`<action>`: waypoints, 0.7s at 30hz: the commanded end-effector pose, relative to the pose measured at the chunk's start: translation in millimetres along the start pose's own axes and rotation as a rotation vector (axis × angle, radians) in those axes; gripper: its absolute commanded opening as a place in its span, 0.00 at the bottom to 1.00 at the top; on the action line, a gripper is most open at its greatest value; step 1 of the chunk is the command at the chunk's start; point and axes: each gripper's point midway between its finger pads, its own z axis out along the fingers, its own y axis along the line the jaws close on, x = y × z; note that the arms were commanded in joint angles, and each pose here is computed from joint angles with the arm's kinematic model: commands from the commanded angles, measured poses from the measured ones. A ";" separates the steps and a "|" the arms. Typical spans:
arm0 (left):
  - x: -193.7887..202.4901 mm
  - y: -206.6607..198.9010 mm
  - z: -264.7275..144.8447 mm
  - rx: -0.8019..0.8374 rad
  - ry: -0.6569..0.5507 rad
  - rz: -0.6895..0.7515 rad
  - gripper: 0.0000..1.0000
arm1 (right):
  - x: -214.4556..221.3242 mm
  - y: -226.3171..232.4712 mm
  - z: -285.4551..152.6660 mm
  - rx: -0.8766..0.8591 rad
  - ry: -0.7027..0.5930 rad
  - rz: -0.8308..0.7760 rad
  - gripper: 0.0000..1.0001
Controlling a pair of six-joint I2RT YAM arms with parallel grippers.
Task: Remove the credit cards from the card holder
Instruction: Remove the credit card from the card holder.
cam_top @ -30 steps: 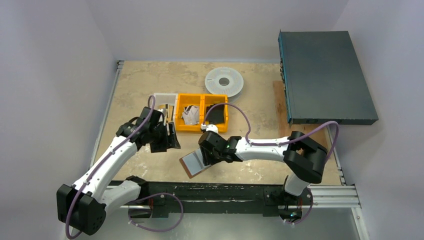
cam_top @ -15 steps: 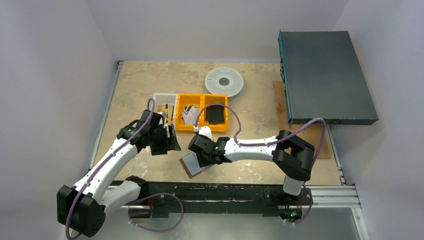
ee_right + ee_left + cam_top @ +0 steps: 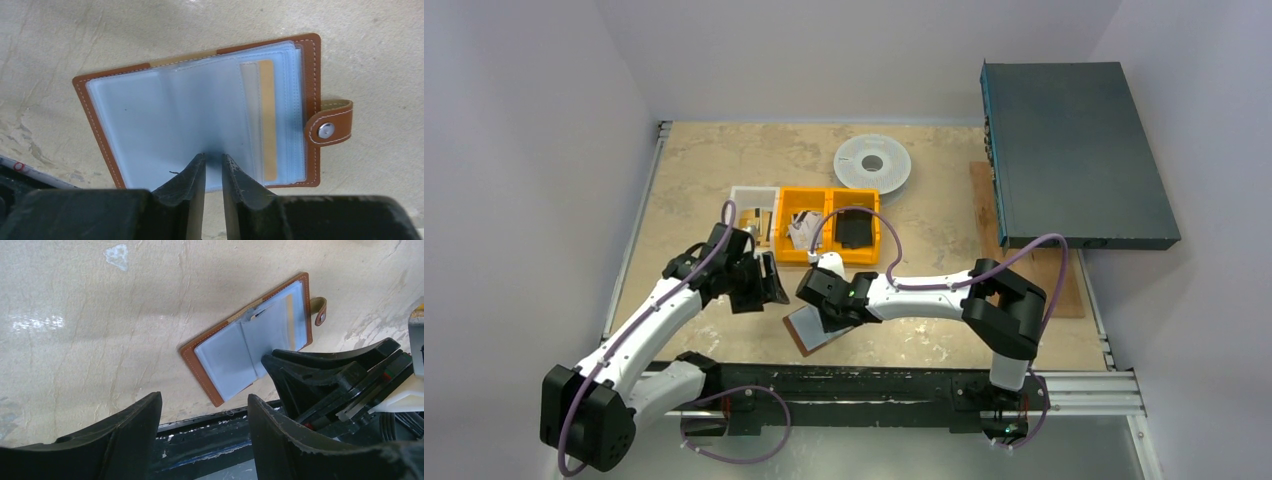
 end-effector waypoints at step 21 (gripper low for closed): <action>-2.6 -76.3 77.2 0.235 0.139 -0.190 0.09 | -1.6 16.0 1.8 -0.252 0.047 0.074 0.07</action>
